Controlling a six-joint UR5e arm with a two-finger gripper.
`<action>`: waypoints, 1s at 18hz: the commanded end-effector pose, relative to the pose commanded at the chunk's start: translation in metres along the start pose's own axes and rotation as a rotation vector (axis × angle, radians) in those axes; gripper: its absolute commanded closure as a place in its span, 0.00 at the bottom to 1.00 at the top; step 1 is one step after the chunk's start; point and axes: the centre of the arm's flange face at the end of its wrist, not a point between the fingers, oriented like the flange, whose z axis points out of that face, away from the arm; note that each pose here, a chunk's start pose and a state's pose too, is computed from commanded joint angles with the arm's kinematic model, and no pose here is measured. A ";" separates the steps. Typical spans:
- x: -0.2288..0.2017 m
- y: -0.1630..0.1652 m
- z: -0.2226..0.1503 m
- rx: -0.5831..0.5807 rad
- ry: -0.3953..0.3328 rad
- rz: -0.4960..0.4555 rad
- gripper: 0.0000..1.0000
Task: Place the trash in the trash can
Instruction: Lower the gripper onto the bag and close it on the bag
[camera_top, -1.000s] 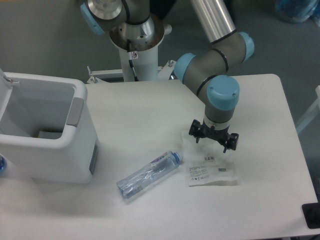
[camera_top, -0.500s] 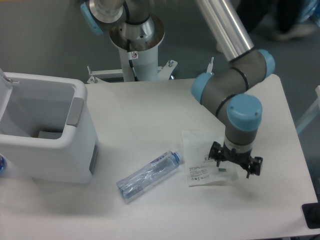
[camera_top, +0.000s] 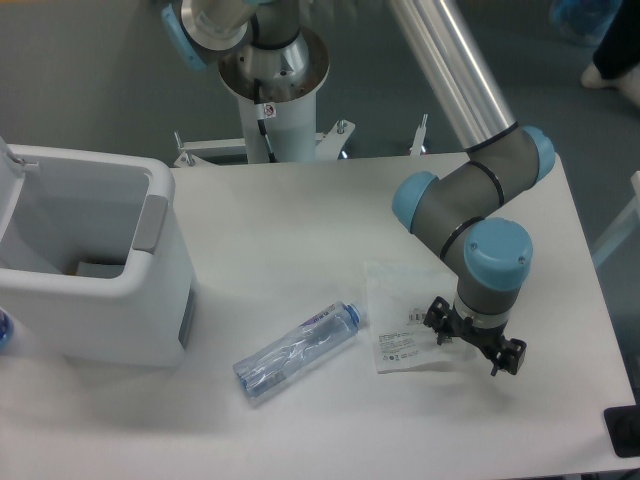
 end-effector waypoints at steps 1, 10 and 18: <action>0.000 0.000 0.001 -0.001 0.003 0.020 0.00; 0.014 0.007 -0.001 -0.031 0.130 0.043 1.00; 0.015 0.010 -0.022 -0.028 0.107 -0.024 1.00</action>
